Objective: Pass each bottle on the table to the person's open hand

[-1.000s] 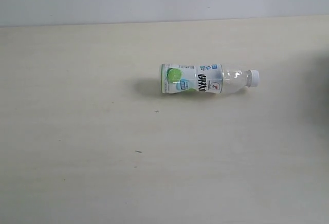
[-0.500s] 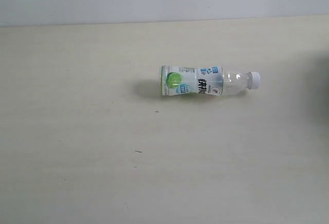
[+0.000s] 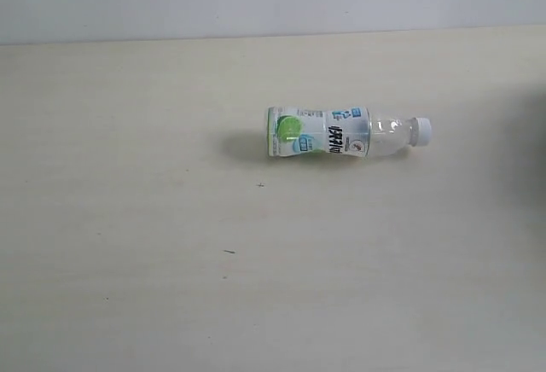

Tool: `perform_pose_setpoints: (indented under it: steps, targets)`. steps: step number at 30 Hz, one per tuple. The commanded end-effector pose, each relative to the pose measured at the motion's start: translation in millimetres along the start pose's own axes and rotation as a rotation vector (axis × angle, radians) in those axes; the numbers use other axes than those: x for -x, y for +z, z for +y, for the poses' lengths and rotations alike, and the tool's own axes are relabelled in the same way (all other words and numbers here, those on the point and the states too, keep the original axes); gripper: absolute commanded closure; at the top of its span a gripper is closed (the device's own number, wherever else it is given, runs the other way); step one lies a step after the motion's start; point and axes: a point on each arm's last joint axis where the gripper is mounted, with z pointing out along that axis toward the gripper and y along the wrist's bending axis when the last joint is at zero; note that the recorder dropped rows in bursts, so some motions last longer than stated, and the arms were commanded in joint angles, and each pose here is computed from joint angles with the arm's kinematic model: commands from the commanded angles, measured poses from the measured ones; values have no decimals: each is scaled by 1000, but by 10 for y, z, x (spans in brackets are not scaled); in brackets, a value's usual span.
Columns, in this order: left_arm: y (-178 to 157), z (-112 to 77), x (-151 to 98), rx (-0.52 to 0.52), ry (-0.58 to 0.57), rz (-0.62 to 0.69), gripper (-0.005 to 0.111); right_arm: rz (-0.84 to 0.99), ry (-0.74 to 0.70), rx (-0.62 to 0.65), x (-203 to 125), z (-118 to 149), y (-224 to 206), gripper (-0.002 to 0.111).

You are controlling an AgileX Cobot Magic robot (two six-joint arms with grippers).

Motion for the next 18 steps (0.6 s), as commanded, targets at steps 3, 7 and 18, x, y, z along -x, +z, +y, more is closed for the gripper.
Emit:
perform_pose_setpoints:
  steps: [3, 7, 18]
  targets:
    - [-5, -3, 12, -4, 1, -15, 107, -8, -6, -4, -10, -1, -4, 108]
    - [-5, -3, 12, -4, 1, -15, 107, -8, -8, -4, -11, -2, -4, 108]
    - [-5, -3, 12, -4, 1, -15, 107, -51, -15, 2, 28, 4, -9, 108]
